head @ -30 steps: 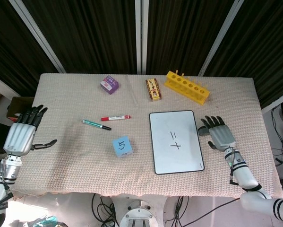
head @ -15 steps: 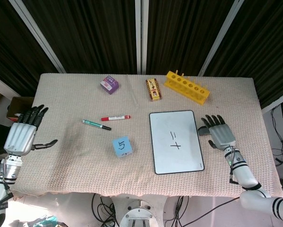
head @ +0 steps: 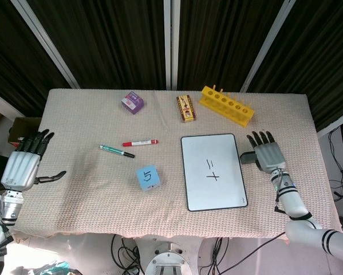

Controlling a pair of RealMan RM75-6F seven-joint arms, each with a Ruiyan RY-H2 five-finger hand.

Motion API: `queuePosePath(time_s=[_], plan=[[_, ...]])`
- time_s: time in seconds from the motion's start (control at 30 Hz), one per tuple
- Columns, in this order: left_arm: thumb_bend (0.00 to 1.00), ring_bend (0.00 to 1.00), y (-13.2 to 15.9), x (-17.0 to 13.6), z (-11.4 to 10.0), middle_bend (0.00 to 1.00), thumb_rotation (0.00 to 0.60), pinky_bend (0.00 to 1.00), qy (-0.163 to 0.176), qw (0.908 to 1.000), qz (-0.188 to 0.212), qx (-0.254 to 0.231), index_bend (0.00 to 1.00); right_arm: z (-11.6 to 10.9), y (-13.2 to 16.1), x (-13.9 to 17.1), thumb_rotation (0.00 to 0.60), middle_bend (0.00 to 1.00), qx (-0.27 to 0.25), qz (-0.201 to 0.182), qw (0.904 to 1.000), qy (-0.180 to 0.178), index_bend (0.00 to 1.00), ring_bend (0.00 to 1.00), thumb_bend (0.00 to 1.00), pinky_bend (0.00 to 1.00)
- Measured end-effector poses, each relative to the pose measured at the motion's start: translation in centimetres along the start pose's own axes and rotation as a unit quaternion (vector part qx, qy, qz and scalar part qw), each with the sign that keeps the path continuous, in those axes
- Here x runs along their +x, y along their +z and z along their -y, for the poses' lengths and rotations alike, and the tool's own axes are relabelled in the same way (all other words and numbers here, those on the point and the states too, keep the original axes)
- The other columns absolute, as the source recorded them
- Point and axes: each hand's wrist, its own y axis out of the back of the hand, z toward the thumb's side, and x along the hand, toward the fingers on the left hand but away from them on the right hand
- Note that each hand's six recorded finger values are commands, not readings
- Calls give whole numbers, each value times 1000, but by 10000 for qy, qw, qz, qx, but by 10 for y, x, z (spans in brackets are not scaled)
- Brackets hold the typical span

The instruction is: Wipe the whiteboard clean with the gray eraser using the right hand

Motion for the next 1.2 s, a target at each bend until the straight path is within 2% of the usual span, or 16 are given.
queuePosePath(time_s=[0.2,0.37,0.63,0.87,1.1,1.2], plan=[[96,78,-7,-2,0,51,328,160,-12,10000,-80,16,67,-8,19,-27,600,0,-54,-97,9999,-88,0,0,397,0],[96,78,-12,-4,-4,51,328,160,44,9999,-129,23,67,-12,27,-29,600,0,-187,-244,9994,-141,0,0,374,0],[96,78,-11,-6,1,51,327,160,-38,9999,-112,-5,67,-2,5,-14,600,0,-316,-155,9993,129,0,0,323,0],[96,78,-9,-9,5,51,337,160,-49,9999,-114,-86,67,3,1,-23,600,2,-285,-24,9994,213,0,0,323,0],[96,78,-12,-15,4,51,334,160,-49,9998,-166,-66,67,7,0,-36,600,128,-427,4,9988,249,0,3,322,1],[96,78,-11,-17,6,51,335,160,-73,9998,-169,-59,67,9,1,-38,600,202,-441,-33,9986,297,18,38,323,34]])
